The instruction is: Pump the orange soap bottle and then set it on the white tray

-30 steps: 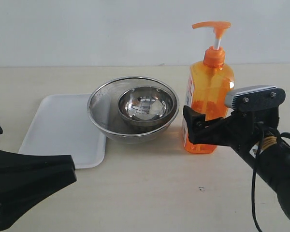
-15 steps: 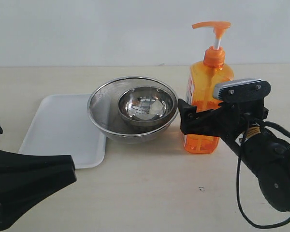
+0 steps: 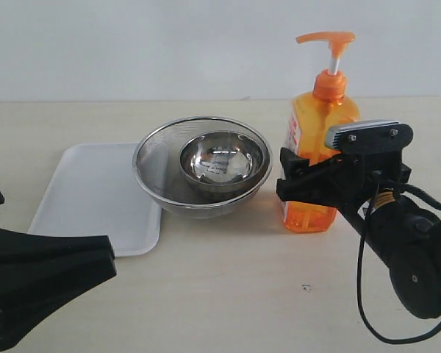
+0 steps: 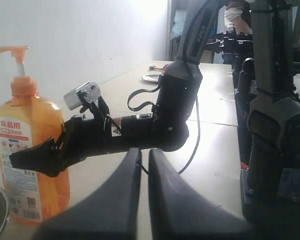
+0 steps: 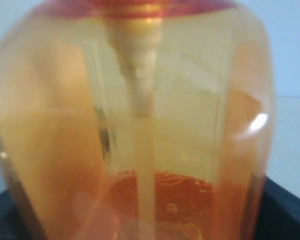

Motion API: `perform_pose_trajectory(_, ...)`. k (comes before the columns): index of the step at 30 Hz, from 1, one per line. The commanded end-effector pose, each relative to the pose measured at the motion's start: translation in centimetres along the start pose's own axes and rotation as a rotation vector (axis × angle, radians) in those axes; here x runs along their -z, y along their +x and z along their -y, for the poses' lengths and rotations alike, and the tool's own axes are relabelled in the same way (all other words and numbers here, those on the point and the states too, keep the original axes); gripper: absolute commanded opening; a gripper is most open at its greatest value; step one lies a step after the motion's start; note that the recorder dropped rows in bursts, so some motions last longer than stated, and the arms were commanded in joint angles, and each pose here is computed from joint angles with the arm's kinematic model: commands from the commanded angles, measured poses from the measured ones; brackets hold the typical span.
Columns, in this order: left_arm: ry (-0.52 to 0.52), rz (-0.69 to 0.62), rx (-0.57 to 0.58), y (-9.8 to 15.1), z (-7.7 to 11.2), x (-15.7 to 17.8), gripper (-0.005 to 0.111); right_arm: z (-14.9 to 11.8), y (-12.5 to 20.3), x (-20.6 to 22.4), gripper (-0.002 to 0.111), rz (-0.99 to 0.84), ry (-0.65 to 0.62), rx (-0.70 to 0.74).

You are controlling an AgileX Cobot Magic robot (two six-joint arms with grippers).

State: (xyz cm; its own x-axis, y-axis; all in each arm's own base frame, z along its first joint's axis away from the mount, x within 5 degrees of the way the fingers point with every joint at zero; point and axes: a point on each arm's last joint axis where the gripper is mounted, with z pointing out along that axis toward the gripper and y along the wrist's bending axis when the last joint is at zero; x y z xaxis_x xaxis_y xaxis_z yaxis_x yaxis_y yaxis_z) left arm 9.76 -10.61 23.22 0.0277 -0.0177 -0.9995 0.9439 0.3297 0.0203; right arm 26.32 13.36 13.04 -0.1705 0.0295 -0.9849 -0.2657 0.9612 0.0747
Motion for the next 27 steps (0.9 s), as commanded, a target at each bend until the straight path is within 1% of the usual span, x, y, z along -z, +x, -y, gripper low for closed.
perform_pose_trajectory(1, -0.003, -0.002, -0.003, 0.1, 0.1, 0.1, 0.005, 0.2, 0.1, 0.0, 0.04, -0.003, 0.018, 0.007)
perform_pose_trajectory(2, -0.003, -0.002, -0.003, 0.1, 0.1, 0.1, 0.005, 0.2, 0.1, 0.0, 0.031, -0.003, 0.018, 0.007)
perform_pose_trajectory(6, -0.003, -0.002, -0.003, 0.1, 0.1, 0.1, 0.005, 0.2, 0.1, 0.0, 0.002, -0.001, 0.02, 0.006)
perform_pose_trajectory(7, -0.003, -0.002, -0.003, 0.1, 0.1, 0.1, 0.005, 0.2, 0.0, 0.0, 0.0, 0.004, 0.02, 0.004)
perform_pose_trajectory(10, -0.003, -0.002, -0.003, 0.1, 0.1, 0.1, 0.005, 0.2, 0.0, 0.0, 0.0, 0.009, 0.018, 0.028)
perform_pose_trajectory(15, -0.003, -0.002, -0.003, 0.1, 0.1, 0.1, 0.005, 0.2, -0.1, 0.0, 0.0, 0.014, 0.019, 0.152)
perform_pose_trajectory(16, -0.003, -0.002, -0.003, 0.1, 0.1, 0.1, 0.005, 0.3, -0.1, 0.0, 0.0, 0.015, 0.028, 0.21)
perform_pose_trajectory(20, -0.003, -0.002, -0.003, 0.1, 0.1, 0.1, 0.005, 0.6, -0.3, 0.0, 0.0, 0.019, 0.068, 0.262)
perform_pose_trajectory(25, -0.003, -0.002, -0.003, 0.1, 0.1, 0.1, 0.005, 0.5, -1.1, 0.1, 0.0, 0.048, 0.066, 0.334)
perform_pose_trajectory(26, -0.003, -0.002, -0.003, 0.1, 0.1, 0.1, 0.005, 0.4, -1.2, 0.0, 0.0, 0.045, 0.067, 0.375)
perform_pose_trajectory(27, -0.003, -0.002, -0.003, 0.1, 0.1, 0.1, 0.005, 0.4, -1.2, -0.2, 0.0, 0.034, 0.065, 0.386)
